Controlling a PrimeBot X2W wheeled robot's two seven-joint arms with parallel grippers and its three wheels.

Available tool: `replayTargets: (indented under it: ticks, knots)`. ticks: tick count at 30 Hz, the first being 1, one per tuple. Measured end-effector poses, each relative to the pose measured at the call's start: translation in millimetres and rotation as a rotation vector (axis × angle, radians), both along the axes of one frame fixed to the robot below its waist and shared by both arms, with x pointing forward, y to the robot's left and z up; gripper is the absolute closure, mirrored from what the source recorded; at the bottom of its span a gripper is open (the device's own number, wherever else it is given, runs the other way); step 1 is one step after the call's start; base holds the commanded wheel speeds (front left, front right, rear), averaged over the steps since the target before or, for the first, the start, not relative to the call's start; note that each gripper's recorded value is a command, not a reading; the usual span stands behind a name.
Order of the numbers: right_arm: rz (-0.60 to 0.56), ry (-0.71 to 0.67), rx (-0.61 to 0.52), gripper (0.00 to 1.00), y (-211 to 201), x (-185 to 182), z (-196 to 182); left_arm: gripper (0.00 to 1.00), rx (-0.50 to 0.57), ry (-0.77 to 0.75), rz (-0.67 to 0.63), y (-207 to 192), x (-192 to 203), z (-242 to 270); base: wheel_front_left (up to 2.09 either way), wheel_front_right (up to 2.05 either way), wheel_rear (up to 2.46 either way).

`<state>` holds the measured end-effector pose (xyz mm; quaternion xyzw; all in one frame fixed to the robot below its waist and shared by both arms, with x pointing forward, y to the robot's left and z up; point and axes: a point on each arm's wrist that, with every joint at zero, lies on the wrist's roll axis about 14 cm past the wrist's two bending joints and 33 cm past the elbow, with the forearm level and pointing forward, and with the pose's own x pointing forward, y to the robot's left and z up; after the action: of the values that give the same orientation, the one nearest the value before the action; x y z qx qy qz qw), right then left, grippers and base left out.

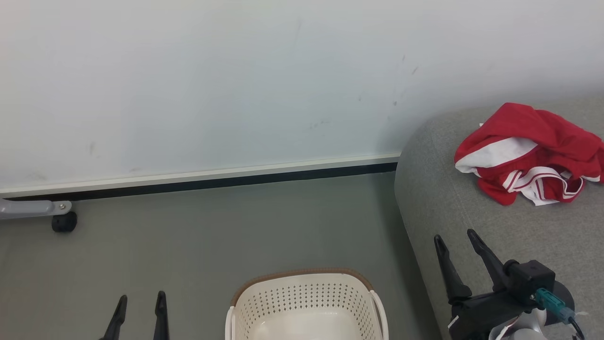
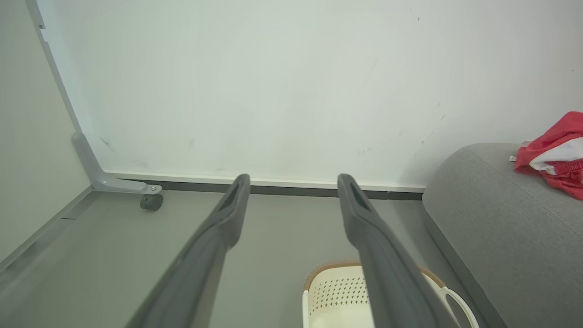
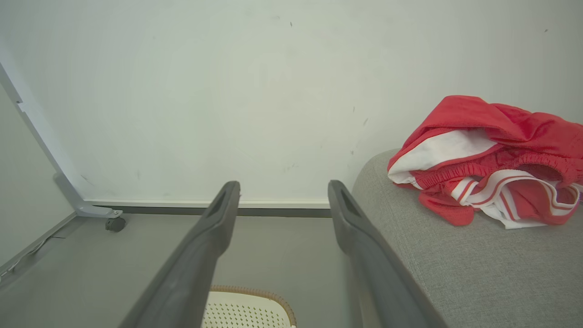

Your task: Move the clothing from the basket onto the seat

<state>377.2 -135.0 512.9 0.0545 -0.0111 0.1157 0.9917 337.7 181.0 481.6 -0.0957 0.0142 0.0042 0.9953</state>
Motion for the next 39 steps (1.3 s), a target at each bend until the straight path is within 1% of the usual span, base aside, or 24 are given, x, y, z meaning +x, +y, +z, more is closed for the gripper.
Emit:
replayTargets:
  ticks: [4,8,24,25,31,35,39]
  knots:
    - [-0.01,-0.016,-0.004,0.0,-1.2,-2.7,3.8,0.0,0.009,0.002,0.017,5.9,-4.1,-0.2,0.0,0.0,0.0]
    - [-0.038,-0.022,0.0,0.0,-10.4,-5.1,5.2,0.0,0.015,-0.011,0.005,1.9,-3.2,3.5,0.0,0.0,0.0]
    - [-0.081,-0.05,-0.006,0.0,-22.6,-6.0,11.8,0.0,0.038,-0.042,-0.006,-1.2,0.9,12.8,0.0,0.0,0.0]
    - [-0.082,-0.051,-0.006,1.0,-22.8,-5.7,12.1,1.0,0.038,-0.043,-0.006,-1.3,0.9,13.0,0.0,0.0,0.0]
    - [-0.083,0.037,0.012,1.0,-16.5,-17.3,-16.4,1.0,0.021,0.015,-0.004,-5.5,-4.6,-5.0,0.0,0.0,0.0]
    - [-0.103,0.044,0.044,1.0,-22.4,-14.5,-15.0,1.0,0.002,0.034,-0.002,-4.0,-4.9,-8.4,0.0,0.0,0.0]
    - [-0.116,0.068,0.092,1.0,-24.9,-12.4,-16.2,1.0,-0.054,0.056,0.013,-1.3,-5.0,-12.3,0.0,0.0,0.0]
